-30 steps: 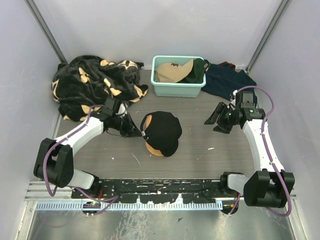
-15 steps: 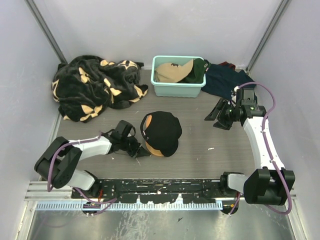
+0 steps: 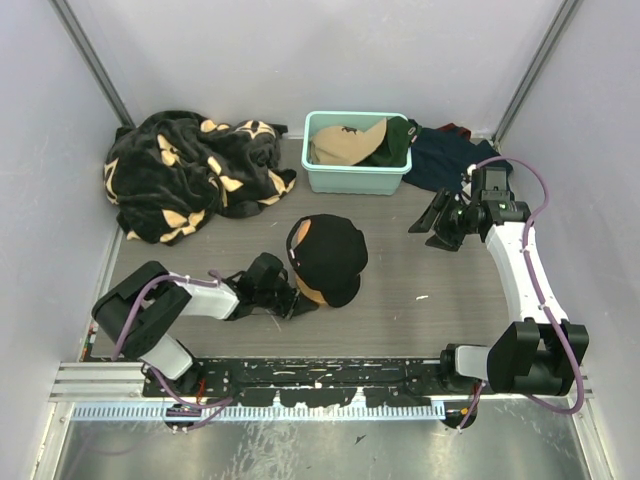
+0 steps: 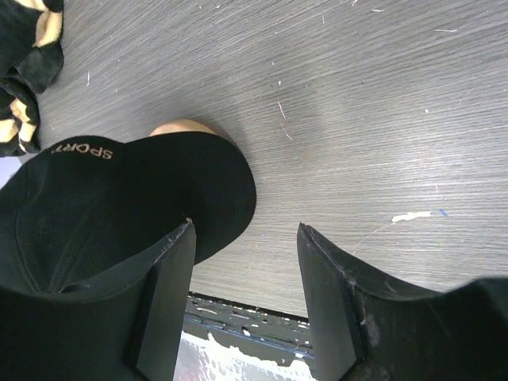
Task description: Stack the hats
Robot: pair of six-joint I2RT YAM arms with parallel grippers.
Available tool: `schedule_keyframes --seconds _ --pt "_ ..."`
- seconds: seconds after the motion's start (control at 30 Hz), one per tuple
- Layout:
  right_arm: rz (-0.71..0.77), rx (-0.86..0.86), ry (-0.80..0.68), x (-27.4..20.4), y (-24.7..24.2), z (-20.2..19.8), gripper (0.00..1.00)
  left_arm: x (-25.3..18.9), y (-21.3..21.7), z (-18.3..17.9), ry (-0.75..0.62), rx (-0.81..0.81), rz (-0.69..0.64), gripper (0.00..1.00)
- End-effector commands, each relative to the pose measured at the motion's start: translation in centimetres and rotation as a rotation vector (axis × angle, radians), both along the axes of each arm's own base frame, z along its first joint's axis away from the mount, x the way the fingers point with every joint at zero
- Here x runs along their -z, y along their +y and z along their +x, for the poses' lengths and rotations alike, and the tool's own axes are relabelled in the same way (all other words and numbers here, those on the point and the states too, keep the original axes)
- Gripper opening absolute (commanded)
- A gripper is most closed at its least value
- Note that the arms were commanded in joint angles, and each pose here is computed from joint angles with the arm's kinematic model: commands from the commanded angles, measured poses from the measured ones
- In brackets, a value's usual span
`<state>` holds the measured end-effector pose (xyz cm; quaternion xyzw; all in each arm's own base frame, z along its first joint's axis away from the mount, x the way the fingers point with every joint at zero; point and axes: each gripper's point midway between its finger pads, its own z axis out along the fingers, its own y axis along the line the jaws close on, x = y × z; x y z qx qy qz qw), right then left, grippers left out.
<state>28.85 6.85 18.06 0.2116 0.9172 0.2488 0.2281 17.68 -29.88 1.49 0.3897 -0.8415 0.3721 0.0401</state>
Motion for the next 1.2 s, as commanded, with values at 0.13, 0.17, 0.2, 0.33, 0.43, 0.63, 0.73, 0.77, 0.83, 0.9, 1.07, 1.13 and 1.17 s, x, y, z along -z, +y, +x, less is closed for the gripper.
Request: schedule_keyframes --seconds 0.13,0.17,0.2,0.33,0.43,0.63,0.73,0.77,0.83,0.9,1.07,1.13,1.17 --pt "-0.016 0.002 -0.061 -1.4 -0.2 1.2 0.60 1.6 -2.7 2.1 0.030 -0.074 -0.099 0.02" --pt "-0.021 0.002 -0.062 -1.4 -0.2 1.2 0.60 1.4 -2.9 2.6 0.022 -0.085 -0.112 0.02" --pt "-0.024 0.002 -0.062 -1.4 -0.3 1.2 0.60 1.3 -3.0 2.8 0.015 -0.090 -0.123 0.02" --pt "-0.030 0.001 -0.059 -1.1 -0.4 1.2 0.60 0.2 -1.6 2.9 -0.011 -0.101 -0.129 0.02" --pt "-0.024 0.004 -0.057 -0.7 -0.3 1.4 0.60 -0.8 1.8 3.2 -0.037 -0.093 -0.051 0.05" --pt "0.022 0.000 -0.046 0.5 0.4 1.6 0.60 -7.3 7.2 8.4 -0.269 0.044 0.157 0.38" --pt "0.034 -0.006 -0.049 0.6 0.6 1.8 0.60 -10.7 8.3 12.1 -0.377 0.119 0.174 0.47" --pt "0.035 -0.010 -0.054 0.4 0.6 1.8 0.60 -12.4 8.3 13.6 -0.426 0.134 0.164 0.48" --pt "0.032 -0.012 -0.061 0.2 0.6 2.0 0.60 -14.4 8.2 15.4 -0.492 0.166 0.154 0.51" --pt "0.033 -0.014 -0.068 -0.1 0.6 2.1 0.60 -15.9 8.1 16.3 -0.529 0.196 0.147 0.54" --pt "0.024 -0.011 -0.083 -0.7 0.4 2.3 0.60 -16.8 7.7 16.5 -0.567 0.240 0.136 0.56" --pt "0.026 -0.008 -0.089 -0.9 0.4 2.5 0.60 -16.6 7.6 16.3 -0.562 0.259 0.131 0.55" --pt "0.026 -0.006 -0.093 -1.1 0.4 2.6 0.60 -16.5 7.4 16.2 -0.560 0.270 0.122 0.55"
